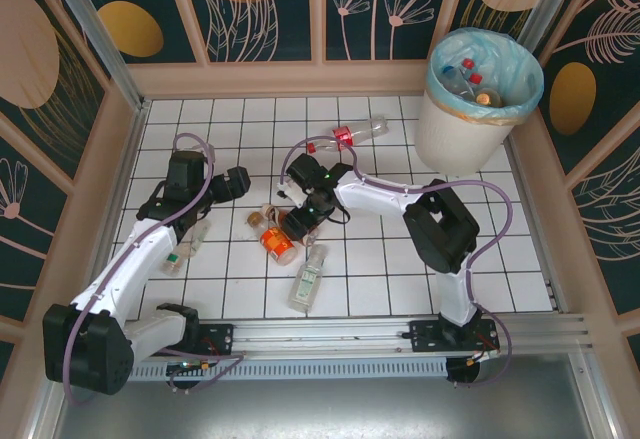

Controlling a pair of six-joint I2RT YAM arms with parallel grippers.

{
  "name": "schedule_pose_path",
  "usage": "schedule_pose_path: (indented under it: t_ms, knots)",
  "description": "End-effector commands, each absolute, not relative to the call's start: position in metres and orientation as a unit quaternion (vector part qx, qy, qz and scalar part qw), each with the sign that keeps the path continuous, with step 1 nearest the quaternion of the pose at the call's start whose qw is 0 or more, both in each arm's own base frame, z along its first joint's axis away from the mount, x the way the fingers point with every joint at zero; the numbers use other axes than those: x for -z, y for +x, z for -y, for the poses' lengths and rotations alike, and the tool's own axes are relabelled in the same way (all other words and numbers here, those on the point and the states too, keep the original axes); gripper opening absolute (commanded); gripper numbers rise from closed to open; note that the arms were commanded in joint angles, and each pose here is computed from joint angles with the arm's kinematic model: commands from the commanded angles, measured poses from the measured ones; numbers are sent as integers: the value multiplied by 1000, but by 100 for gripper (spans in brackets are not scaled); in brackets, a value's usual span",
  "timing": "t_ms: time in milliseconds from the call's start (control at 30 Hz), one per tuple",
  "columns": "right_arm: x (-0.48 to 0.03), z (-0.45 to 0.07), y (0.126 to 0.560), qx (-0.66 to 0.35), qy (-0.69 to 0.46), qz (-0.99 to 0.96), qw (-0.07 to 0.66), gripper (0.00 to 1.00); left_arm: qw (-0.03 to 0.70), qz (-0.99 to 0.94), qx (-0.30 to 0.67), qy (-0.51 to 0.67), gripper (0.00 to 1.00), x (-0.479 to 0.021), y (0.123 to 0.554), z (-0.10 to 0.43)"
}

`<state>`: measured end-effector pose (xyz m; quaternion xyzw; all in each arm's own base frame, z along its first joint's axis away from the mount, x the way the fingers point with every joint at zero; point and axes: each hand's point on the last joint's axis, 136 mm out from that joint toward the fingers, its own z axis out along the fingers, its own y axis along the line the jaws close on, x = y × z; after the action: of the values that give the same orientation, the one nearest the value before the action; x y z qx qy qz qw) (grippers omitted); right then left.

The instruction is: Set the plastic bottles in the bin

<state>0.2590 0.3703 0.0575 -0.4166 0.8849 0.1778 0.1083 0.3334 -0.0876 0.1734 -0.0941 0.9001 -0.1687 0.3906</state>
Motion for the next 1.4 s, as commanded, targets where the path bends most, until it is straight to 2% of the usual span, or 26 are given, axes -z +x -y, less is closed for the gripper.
schedule_pose_path:
  t_ms: [0, 767, 900, 967, 1067, 1200, 1367]
  knots:
    - [-64, -372, 256, -181, -411, -887, 110, 74, 403, -893, 180, -83, 93, -179, 334, 91]
    - [-44, -378, 259, -181, -410, -889, 92, 75, 412, -890, 177, -78, 93, -181, 332, 89]
    - [-46, -378, 260, -184, -409, -889, 92, 72, 412, -890, 180, -77, 93, -182, 332, 90]
    - [-49, -377, 261, -184, -407, -889, 95, 67, 414, -889, 181, -78, 92, -184, 332, 90]
    - [-63, -375, 266, -186, -403, -889, 111, 60, 420, -885, 185, -78, 92, -192, 334, 91]
    - [-94, -365, 281, -186, -387, -891, 148, 58, 443, -873, 190, -78, 90, -216, 340, 92]
    - [-157, -335, 318, -168, -341, -895, 235, 51, 481, -845, 219, -80, 86, -263, 352, 97]
